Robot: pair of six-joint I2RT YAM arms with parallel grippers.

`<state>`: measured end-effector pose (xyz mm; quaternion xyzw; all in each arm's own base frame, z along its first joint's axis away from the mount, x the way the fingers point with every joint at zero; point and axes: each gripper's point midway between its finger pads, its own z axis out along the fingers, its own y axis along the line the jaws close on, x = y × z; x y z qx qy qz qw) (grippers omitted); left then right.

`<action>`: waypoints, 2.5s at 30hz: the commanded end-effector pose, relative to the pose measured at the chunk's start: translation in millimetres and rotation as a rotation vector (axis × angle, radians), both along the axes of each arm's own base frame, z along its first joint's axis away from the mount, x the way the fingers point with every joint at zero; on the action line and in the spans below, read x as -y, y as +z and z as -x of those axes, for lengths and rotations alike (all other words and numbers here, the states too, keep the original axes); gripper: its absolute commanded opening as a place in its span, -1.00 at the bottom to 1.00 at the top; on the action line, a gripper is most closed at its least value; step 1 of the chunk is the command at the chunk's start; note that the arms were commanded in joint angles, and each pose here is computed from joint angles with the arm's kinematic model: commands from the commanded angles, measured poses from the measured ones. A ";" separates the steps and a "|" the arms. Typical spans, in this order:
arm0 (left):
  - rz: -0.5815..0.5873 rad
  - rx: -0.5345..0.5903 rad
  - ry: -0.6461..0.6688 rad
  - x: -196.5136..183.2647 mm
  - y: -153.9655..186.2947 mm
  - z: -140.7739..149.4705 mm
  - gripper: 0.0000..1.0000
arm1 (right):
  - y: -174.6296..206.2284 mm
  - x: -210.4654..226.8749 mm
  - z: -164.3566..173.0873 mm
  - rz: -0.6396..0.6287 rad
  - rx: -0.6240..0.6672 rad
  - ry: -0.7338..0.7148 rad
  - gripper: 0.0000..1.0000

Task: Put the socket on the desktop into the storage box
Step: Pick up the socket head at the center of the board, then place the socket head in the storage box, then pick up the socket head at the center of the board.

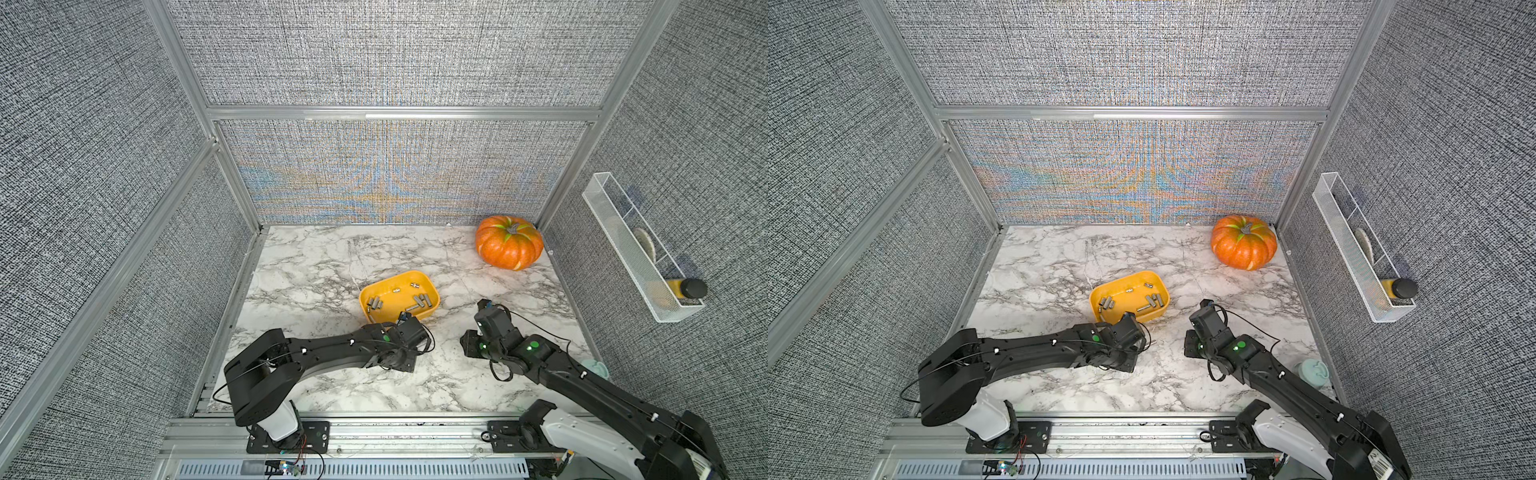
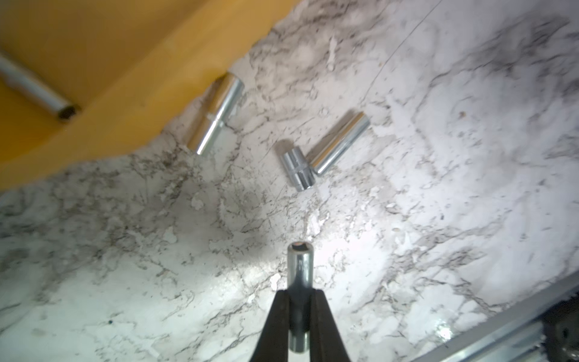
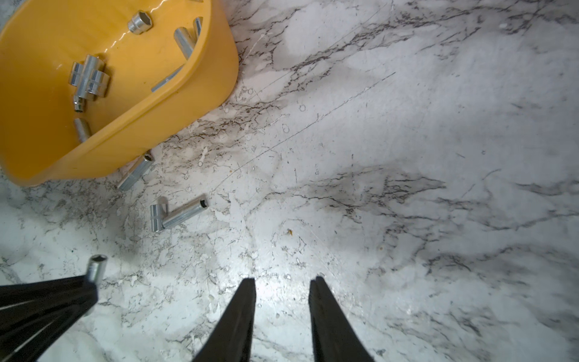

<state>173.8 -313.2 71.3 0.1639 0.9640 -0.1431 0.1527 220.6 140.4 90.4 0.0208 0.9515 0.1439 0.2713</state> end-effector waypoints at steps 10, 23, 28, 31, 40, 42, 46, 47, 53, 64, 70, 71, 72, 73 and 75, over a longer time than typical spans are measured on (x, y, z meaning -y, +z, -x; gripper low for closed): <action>0.134 0.155 0.167 -34.8 82.3 -109.7 -1.00 | -16.7 -29.3 7.2 0.002 0.001 0.141 -0.02; 0.107 0.080 0.211 -41.9 35.0 -169.9 -0.60 | -44.0 -79.4 -7.0 0.198 0.008 0.392 0.17; 0.105 0.073 0.217 -43.9 30.8 -174.5 -0.16 | -57.0 -86.5 -15.1 0.259 -0.004 0.448 0.20; 0.109 0.081 0.225 -46.6 34.4 -174.8 -0.05 | -63.2 -90.3 -17.6 0.281 -0.015 0.477 0.21; 0.170 0.134 0.287 -63.0 61.9 -163.1 0.09 | -71.7 -99.2 -23.7 0.310 -0.020 0.540 0.27; 0.189 0.135 0.302 -67.7 63.4 -155.2 0.09 | -74.4 -101.0 -25.0 0.316 -0.023 0.552 0.27; 0.231 0.133 0.341 -81.9 62.3 -134.1 0.09 | -82.4 -98.6 -27.0 0.326 -0.041 0.560 0.27; 0.236 0.134 0.349 -85.7 61.2 -129.4 0.09 | -83.6 -98.1 -27.4 0.326 -0.045 0.561 0.27; 0.271 0.118 0.397 -105.8 50.8 -100.6 0.09 | -76.5 -108.7 -36.2 0.313 -0.018 0.588 0.27; 0.291 0.064 0.458 -128.1 19.5 -65.9 0.09 | -81.4 -110.6 -27.7 0.293 -0.038 0.614 -0.16; 0.296 0.024 0.440 -127.6 2.8 -54.2 0.09 | -81.6 -110.8 -25.3 0.299 -0.043 0.614 -0.42; 0.294 0.021 0.439 -128.1 0.8 -52.6 0.09 | -81.2 -110.8 -25.0 0.297 -0.044 0.613 -0.42; 0.293 0.018 0.435 -128.1 -0.9 -50.7 0.09 | -80.0 -111.2 -24.6 0.296 -0.041 0.613 -0.42; 0.292 0.016 0.434 -129.0 -2.9 -49.2 0.09 | -78.9 -111.1 -24.7 0.294 -0.038 0.611 -0.42; 0.295 0.009 0.432 -129.1 -5.4 -45.8 0.10 | -77.0 -110.6 -26.7 0.296 -0.032 0.597 -0.31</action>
